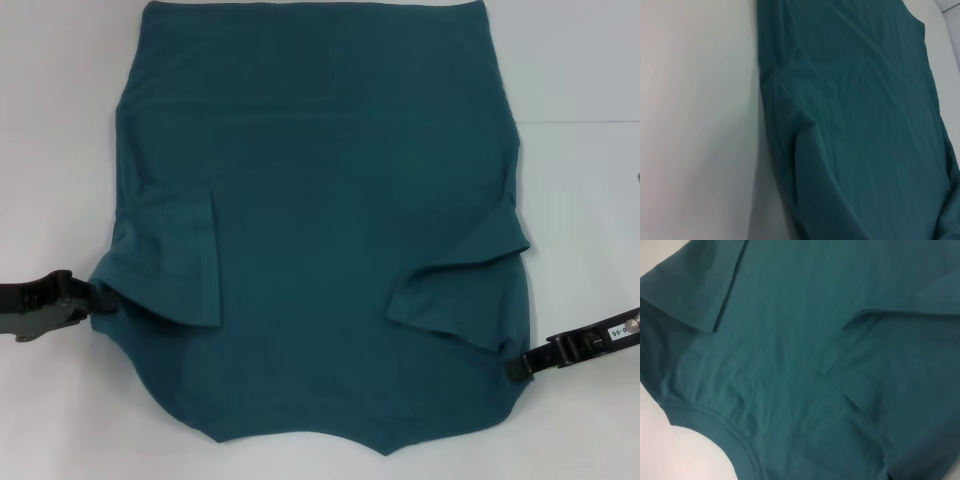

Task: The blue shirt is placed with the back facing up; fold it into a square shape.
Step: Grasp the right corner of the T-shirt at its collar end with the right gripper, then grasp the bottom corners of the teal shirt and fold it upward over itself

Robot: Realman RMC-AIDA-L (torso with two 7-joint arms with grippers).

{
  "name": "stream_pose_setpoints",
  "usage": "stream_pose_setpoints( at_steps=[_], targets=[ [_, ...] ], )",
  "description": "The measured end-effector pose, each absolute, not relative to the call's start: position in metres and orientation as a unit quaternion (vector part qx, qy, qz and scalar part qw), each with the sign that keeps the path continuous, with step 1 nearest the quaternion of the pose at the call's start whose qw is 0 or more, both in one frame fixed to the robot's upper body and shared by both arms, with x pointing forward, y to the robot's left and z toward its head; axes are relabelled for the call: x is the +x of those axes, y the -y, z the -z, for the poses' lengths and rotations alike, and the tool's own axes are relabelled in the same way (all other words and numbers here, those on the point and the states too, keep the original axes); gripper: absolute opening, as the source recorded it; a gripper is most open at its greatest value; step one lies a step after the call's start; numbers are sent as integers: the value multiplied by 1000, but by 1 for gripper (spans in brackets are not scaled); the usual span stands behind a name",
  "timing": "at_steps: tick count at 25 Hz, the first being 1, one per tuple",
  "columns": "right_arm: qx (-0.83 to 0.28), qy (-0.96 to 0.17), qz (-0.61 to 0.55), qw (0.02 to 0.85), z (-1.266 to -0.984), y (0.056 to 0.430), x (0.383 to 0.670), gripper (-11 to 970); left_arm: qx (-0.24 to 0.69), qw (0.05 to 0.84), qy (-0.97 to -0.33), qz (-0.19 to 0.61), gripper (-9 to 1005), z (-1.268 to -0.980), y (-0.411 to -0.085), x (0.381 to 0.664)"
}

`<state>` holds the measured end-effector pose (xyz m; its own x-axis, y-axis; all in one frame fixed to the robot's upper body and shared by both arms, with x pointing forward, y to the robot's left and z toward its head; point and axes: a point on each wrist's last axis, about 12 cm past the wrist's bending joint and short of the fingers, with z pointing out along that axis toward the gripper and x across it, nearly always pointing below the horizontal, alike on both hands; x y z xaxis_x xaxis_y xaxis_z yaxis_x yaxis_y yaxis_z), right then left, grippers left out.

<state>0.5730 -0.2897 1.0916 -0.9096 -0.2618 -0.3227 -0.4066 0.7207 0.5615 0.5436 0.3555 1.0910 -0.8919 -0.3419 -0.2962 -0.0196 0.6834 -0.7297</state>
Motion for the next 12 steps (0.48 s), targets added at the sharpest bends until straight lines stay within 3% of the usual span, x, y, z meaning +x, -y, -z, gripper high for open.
stream_pose_setpoints(
  at_steps=[5,8,12],
  targets=[
    [-181,-921,-328,107,-1093,292,572,231,-98,210,-893,385,28,-1091,-355,544],
    [-183,-919,-334,98,-1096,296,569,43,-90,208,-892,391,28,-1093,-354,543],
    [-174,-916,-353,81,-1105,314,561,46,-70,197,-891,402,28,-1097,-358,535]
  ],
)
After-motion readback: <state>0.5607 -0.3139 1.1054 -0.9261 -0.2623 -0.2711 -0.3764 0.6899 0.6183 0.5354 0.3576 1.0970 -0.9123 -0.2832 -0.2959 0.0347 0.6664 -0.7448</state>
